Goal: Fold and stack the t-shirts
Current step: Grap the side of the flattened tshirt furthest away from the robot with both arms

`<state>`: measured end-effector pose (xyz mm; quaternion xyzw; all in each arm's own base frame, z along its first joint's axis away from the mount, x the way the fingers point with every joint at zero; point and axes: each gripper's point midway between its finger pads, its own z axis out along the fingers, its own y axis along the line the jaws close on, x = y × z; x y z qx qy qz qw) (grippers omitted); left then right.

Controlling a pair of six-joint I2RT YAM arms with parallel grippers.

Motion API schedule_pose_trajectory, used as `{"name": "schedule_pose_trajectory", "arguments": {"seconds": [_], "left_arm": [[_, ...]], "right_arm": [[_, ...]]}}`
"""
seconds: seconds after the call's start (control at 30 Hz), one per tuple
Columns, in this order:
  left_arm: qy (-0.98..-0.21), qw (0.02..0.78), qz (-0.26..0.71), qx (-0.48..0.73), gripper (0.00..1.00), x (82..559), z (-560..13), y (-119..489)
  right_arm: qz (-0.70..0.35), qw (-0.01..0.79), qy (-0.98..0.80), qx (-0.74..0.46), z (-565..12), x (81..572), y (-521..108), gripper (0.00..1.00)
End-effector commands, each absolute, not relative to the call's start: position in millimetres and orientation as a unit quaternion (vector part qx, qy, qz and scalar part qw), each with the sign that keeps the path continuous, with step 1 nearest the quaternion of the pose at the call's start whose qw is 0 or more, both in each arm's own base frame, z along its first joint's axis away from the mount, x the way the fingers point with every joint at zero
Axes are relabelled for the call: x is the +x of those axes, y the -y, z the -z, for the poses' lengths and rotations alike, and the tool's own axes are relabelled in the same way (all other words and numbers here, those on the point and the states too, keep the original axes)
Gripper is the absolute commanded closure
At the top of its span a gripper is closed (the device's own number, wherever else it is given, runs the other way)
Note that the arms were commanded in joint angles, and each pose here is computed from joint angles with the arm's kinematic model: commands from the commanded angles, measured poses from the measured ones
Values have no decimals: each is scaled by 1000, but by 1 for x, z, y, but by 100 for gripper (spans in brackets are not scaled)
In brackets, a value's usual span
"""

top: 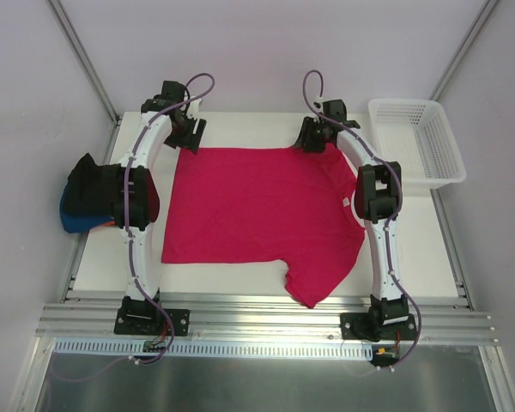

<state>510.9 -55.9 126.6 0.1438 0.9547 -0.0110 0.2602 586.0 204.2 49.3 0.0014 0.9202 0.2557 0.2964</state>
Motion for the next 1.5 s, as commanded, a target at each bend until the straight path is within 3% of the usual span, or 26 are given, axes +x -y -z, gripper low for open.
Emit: {"name": "schedule_pose_trajectory", "arguments": {"seconds": [0.0, 0.4, 1.0, 1.3, 1.47], "left_arm": [[-952, 276, 10, 135, 29, 510, -146, 50], [-952, 276, 24, 128, 28, 515, -142, 55], [-956, 267, 25, 116, 28, 513, -134, 46], [-958, 274, 13, 86, 28, 544, -115, 9], [-956, 281, 28, 85, 28, 564, -95, -2]], "right_arm": [[-257, 367, -894, -22, -117, 602, -200, 52], [-224, 394, -890, -39, -125, 615, -184, 51], [-219, 341, -913, -40, -75, 602, -185, 50], [-231, 316, -919, -34, -59, 592, -191, 51], [-236, 312, -920, -36, -56, 590, -193, 58]]}}
